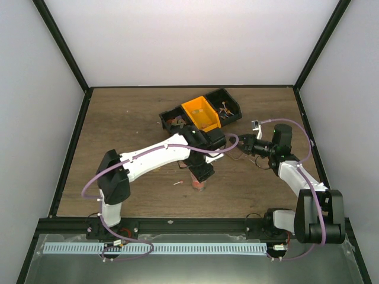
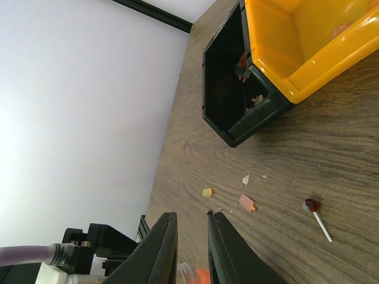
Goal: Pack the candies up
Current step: Close the bottle lid on the packing bottle.
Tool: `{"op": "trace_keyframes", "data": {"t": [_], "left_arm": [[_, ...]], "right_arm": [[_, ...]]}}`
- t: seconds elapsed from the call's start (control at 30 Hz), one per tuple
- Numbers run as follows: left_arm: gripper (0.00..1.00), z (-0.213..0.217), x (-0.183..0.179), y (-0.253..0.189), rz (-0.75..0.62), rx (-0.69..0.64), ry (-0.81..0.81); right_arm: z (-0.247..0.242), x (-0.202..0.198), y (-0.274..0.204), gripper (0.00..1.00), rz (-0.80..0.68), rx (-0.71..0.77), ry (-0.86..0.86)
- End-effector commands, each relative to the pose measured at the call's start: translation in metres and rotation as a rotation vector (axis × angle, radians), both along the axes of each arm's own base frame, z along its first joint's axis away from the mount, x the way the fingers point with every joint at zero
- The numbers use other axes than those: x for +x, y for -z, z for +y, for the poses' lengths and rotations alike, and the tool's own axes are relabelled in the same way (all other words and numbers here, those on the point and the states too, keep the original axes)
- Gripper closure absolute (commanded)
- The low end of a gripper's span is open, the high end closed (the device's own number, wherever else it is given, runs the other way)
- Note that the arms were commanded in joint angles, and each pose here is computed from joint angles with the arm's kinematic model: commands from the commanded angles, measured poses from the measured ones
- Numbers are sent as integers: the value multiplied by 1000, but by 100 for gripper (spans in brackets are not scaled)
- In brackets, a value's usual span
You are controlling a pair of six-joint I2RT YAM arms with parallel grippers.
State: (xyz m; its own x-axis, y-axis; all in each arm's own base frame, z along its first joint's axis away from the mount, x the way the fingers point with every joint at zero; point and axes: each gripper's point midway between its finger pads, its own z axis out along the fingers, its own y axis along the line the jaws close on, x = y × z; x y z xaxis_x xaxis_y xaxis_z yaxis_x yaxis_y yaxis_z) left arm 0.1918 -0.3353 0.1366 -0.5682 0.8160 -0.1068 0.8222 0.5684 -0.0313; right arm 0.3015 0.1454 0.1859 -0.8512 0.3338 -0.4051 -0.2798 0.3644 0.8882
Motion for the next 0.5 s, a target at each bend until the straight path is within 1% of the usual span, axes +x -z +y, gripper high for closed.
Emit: {"op": "trace_keyframes", "data": {"t": [0.0,0.23,0.33,0.47], "left_arm": [[40,-4,4,-7,-26,-7,9],[40,-6,6,-3,-23,-4,13],[37,-10,8,-2,-25,-8,16],[37,-10,8,0,-22,0,19]], "right_arm": [[-3,-1,0,84,-10,-6,8],[-3,-1,3,84,-5,-7,8],[-3,-1,2,84,-6,-6,8],[-3,-2,3,84,-5,-6,6]]}}
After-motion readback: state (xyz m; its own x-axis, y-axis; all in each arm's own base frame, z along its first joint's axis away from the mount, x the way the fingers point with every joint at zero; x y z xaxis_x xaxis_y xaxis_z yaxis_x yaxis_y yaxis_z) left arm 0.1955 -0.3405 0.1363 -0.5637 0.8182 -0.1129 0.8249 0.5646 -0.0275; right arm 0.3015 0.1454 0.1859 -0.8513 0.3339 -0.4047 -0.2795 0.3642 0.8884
